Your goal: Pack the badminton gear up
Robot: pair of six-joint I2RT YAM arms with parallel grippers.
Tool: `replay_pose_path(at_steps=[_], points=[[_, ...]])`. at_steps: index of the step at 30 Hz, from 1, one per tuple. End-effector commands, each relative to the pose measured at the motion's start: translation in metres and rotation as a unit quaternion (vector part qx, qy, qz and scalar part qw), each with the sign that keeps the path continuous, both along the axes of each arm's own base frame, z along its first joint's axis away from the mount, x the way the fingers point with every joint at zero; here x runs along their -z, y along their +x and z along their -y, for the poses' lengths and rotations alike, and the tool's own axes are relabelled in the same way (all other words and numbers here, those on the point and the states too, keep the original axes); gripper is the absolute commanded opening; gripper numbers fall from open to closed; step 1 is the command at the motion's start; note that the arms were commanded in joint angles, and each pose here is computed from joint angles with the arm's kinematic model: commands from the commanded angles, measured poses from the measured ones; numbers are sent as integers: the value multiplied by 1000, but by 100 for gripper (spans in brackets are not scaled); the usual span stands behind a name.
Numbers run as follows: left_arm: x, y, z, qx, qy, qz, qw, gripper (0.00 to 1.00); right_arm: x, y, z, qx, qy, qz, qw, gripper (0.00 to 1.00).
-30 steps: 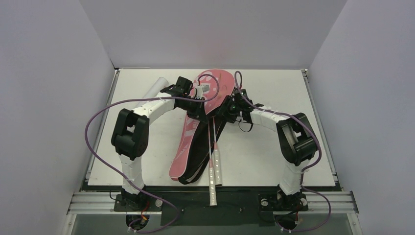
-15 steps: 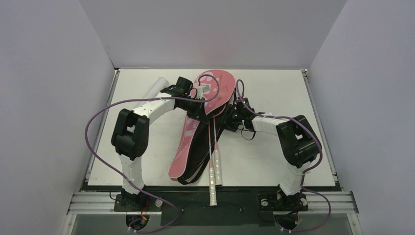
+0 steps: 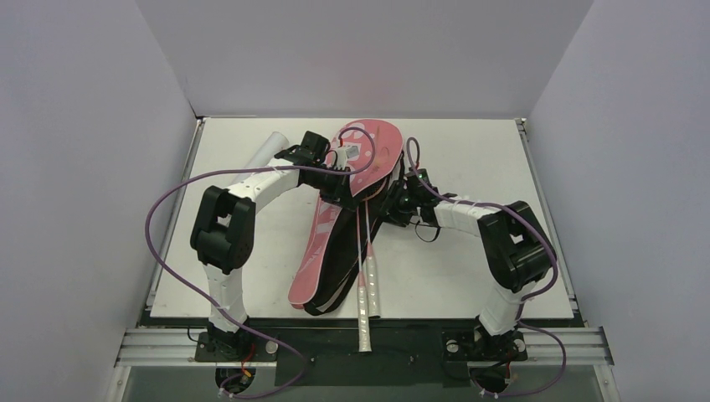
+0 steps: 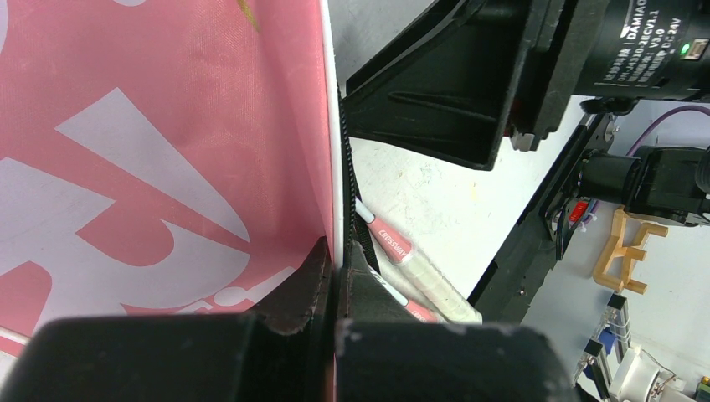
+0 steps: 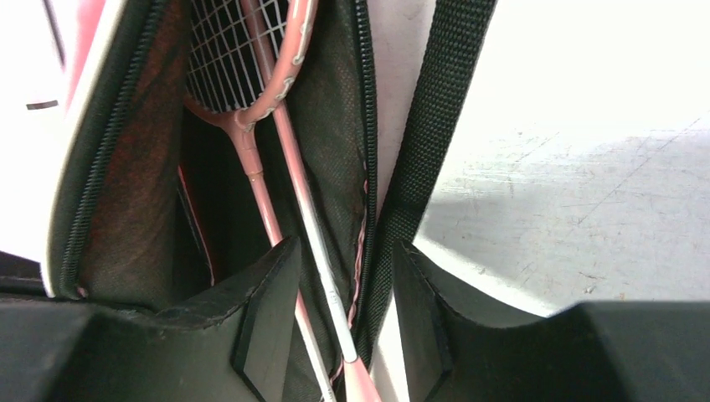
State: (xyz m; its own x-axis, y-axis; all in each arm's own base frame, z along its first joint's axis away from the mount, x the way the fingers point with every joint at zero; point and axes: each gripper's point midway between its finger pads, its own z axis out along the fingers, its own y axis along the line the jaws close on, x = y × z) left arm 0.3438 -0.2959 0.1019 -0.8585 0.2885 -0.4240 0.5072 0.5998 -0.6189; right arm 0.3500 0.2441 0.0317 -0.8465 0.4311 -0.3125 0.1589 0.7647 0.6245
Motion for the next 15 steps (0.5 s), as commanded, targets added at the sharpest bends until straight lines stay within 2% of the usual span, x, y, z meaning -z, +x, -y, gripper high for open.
replay_pose_path(at_steps=[1,9,13,15], points=[[-35,-1,7,15,-38,34,999,0,3,9,-4,1,2,6,1000,39],[-37,-2,8,16,-39,34,999,0,15,18,-12,8,18,0,1000,33],[-36,-3,7,18,-36,34,999,0,13,21,-18,11,37,3,999,23],[-34,-3,5,19,-31,36,999,0,10,21,-18,11,40,4,999,15]])
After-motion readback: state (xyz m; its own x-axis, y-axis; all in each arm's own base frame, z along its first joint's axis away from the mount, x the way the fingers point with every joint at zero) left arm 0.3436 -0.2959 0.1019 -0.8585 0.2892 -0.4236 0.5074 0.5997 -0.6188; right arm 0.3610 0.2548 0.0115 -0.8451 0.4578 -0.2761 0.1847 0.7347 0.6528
